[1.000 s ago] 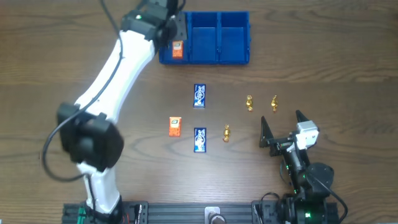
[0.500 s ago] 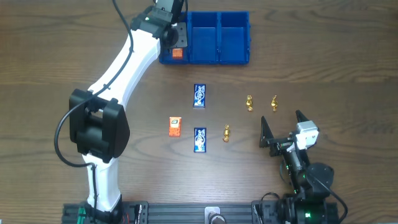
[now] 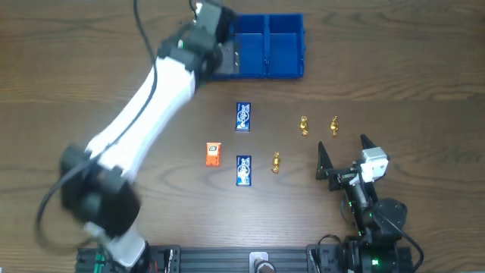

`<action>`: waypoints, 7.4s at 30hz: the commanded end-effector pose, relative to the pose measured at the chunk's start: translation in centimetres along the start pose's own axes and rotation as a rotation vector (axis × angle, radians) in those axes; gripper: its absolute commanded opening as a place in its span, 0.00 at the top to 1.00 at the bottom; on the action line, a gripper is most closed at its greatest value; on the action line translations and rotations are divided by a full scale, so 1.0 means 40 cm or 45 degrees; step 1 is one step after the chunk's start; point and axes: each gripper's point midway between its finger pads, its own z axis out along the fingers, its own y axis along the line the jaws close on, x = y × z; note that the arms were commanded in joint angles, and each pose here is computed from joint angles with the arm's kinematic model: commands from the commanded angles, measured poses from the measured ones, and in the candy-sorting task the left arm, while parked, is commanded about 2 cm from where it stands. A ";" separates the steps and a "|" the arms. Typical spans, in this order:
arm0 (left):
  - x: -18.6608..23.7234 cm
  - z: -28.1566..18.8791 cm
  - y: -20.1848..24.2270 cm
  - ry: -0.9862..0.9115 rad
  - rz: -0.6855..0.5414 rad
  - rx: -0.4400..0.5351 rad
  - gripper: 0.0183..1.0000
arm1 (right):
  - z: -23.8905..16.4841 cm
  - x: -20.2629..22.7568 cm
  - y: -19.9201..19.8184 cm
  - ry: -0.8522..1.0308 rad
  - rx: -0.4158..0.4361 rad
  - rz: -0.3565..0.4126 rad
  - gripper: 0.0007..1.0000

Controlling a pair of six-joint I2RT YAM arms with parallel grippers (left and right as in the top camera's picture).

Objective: Sort Candies Into Trays

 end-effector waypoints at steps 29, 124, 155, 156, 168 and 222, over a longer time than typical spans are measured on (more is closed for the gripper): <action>0.657 0.110 0.083 0.333 -0.059 -0.058 0.26 | -0.001 0.000 -0.011 -0.004 0.024 -0.011 0.00; 0.386 -0.352 0.410 -1.236 0.054 0.012 0.00 | -0.001 0.000 -0.011 -0.004 0.024 -0.011 0.00; 0.473 -0.241 0.424 -0.969 0.028 -0.004 0.00 | -0.001 -0.023 0.012 -0.051 -0.037 0.005 0.00; 0.473 -0.241 0.424 -0.969 0.028 -0.004 0.00 | -0.002 -0.047 0.029 -0.085 -0.087 0.060 0.00; 0.473 -0.241 0.424 -0.969 0.028 -0.004 0.00 | 0.060 -0.251 0.180 0.589 -0.444 0.397 0.00; 0.473 -0.241 0.424 -0.969 0.028 -0.004 0.00 | 0.090 0.444 0.498 2.088 0.301 0.116 0.29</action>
